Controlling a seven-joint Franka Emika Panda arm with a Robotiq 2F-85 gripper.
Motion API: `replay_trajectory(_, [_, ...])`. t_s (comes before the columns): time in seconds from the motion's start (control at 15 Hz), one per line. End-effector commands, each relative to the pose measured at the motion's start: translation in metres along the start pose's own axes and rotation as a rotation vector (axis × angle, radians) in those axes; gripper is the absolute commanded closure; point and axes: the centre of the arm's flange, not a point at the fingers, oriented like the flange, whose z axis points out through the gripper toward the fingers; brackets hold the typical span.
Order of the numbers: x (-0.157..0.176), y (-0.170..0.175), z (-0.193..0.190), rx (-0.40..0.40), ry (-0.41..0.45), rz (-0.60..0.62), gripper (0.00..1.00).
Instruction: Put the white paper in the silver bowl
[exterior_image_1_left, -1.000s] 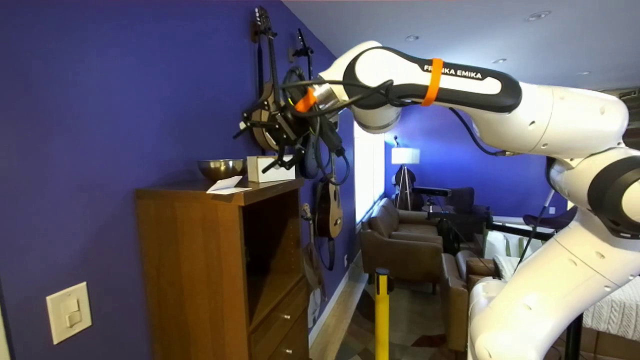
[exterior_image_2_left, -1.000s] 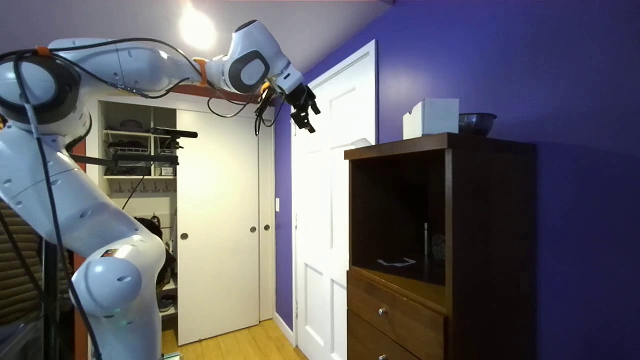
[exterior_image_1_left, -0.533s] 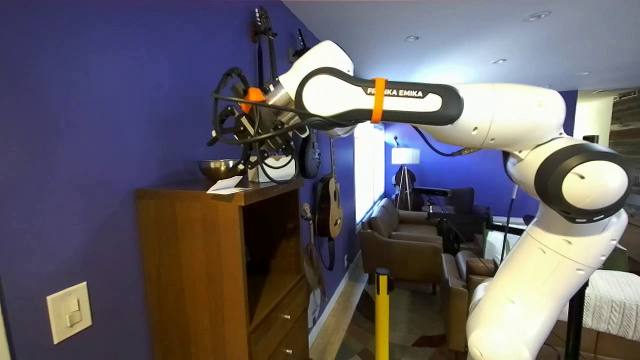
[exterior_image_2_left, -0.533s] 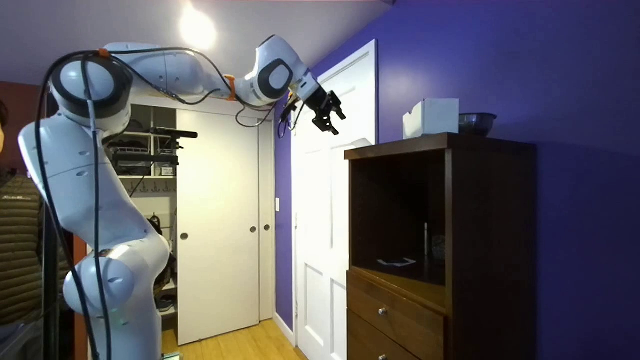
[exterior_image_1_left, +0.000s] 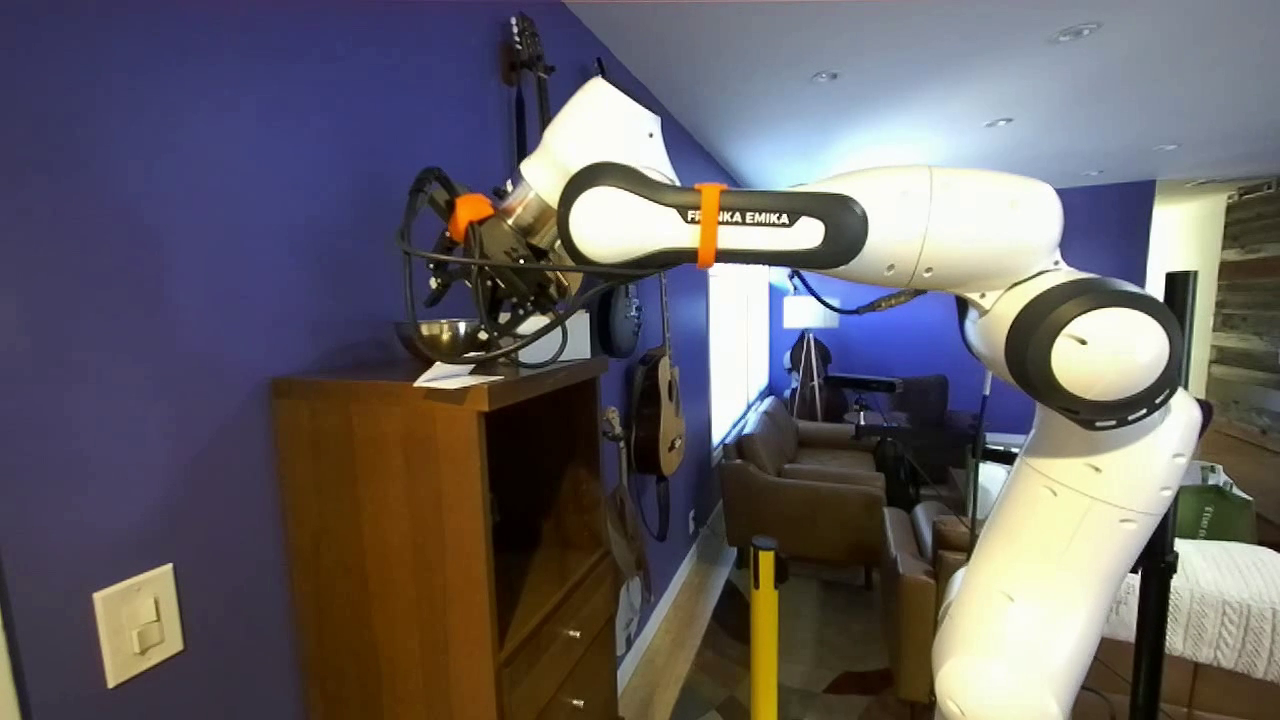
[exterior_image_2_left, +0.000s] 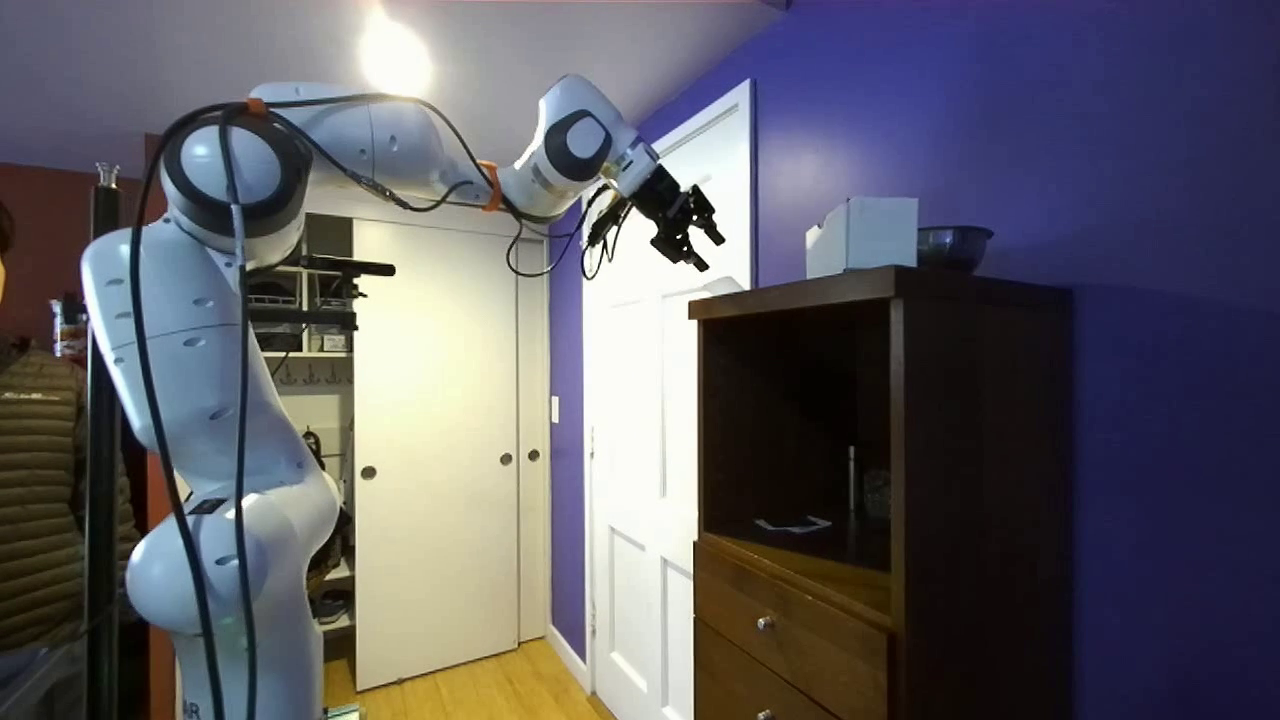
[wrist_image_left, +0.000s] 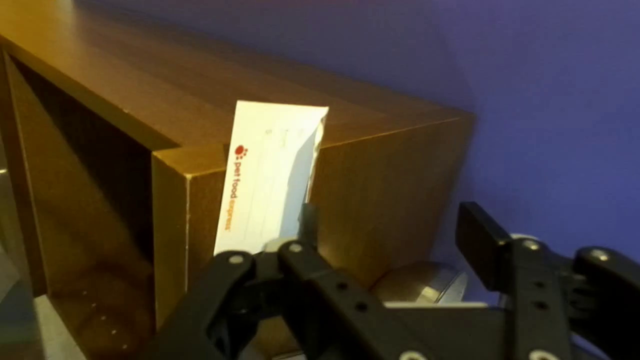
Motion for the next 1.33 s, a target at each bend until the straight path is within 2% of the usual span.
replay_trajectory(0.0, [-0.001,-0.02,0.003,-0.059,0.047,0.011,0.25])
replay_trajectory(0.4, [-0.002,-0.016,0.025,-0.166,0.082,0.004,0.38])
replay_trajectory(0.53, [-0.002,-0.016,0.032,-0.174,0.082,0.012,0.62])
replay_trajectory(0.87, [0.0,-0.02,0.046,-0.168,0.074,0.033,0.99])
replay_trajectory(1.13, [0.003,-0.022,0.039,-0.159,0.08,0.03,1.0])
replay_trajectory(1.27, [0.007,-0.027,0.025,-0.074,0.082,0.08,1.0])
